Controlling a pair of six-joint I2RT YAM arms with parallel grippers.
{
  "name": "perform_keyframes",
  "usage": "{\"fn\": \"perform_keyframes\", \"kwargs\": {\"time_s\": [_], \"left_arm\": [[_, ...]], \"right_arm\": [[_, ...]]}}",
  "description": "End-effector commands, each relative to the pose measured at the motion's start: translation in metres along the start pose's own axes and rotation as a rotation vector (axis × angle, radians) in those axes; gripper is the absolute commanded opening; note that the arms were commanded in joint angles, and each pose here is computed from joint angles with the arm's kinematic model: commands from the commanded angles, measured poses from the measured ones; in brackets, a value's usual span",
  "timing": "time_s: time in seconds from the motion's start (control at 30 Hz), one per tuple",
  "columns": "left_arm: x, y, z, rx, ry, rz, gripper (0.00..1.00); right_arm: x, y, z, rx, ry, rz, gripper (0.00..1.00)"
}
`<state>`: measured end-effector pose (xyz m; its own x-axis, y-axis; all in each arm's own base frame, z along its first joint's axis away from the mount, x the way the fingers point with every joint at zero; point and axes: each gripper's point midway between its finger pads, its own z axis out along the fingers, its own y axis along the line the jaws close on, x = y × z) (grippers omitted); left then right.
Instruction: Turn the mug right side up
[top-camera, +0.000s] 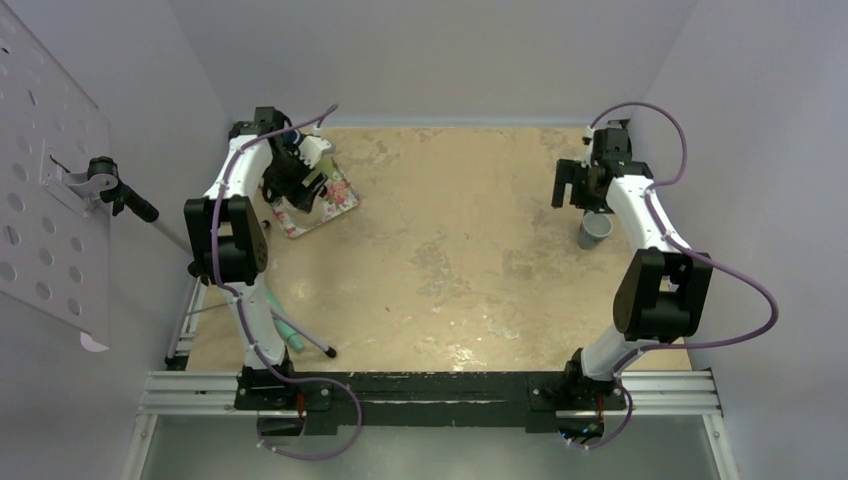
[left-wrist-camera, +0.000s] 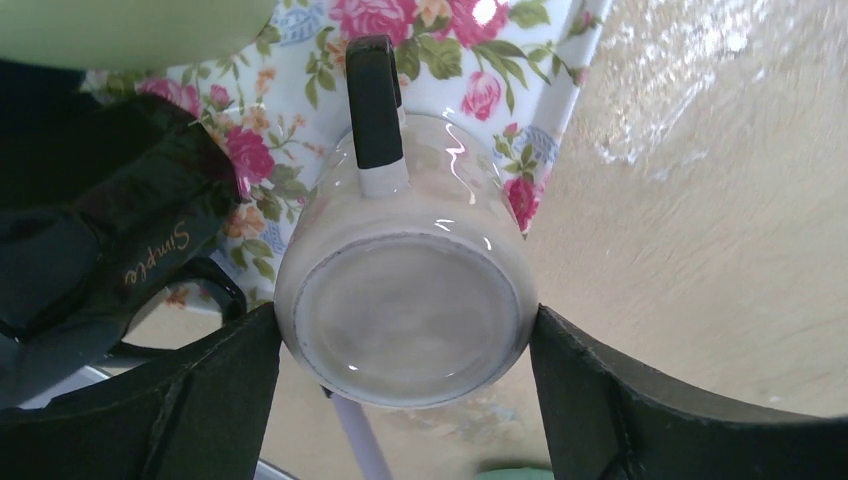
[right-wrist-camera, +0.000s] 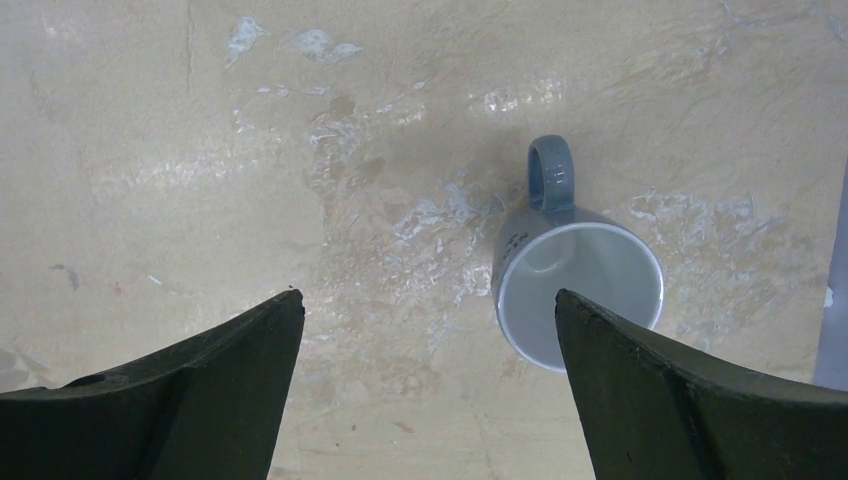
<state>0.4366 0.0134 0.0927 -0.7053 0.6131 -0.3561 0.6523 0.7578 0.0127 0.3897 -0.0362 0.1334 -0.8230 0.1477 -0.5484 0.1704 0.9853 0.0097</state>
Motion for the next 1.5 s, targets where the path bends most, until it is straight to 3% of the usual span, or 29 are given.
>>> {"fn": "perform_keyframes", "kwargs": {"time_s": [0.0,0.1,0.3,0.43,0.67,0.8,0.93,1.03,1.23,1.3,1.47], "left_arm": [[0.016,-0.028,-0.007,0.155,0.037,0.237,0.90],[0.003,-0.024,-0.009,0.152,-0.018,0.279,1.00],[-0.022,-0.035,-0.026,0.216,-0.116,0.321,1.00],[-0.048,-0.024,-0.031,0.132,-0.169,0.285,1.00],[-0.041,0.001,-0.001,0.060,-0.022,0.241,1.00],[-0.067,-0.018,-0.001,0.067,-0.070,0.324,1.00],[-0.094,-0.043,0.002,0.066,-0.102,0.431,0.89],[-0.101,-0.036,0.012,0.045,-0.077,0.444,0.84],[-0.081,-0.003,0.039,-0.035,0.103,0.461,0.83],[-0.076,0.006,0.044,-0.073,0.137,0.468,0.77],[-0.062,0.008,0.055,-0.063,0.196,0.483,0.77]], "right_arm": [[-0.017,0.010,-0.019,-0.031,-0.075,-0.034,0.98],[-0.017,0.011,-0.019,-0.031,-0.073,-0.043,0.98],[-0.014,0.012,-0.021,-0.032,-0.076,-0.054,0.99],[-0.015,0.013,-0.020,-0.040,-0.073,-0.057,0.99],[-0.027,0.013,-0.029,-0.045,-0.105,-0.069,0.99],[-0.025,0.015,-0.032,-0.055,-0.119,-0.072,0.99],[-0.024,0.016,-0.031,-0.060,-0.109,-0.075,0.99],[-0.024,0.016,-0.032,-0.060,-0.112,-0.079,0.99],[-0.021,0.017,-0.031,-0.062,-0.112,-0.078,0.99],[-0.021,0.019,-0.028,-0.065,-0.101,-0.080,0.98],[-0.020,0.026,-0.024,-0.073,-0.087,-0.096,0.98]]}}
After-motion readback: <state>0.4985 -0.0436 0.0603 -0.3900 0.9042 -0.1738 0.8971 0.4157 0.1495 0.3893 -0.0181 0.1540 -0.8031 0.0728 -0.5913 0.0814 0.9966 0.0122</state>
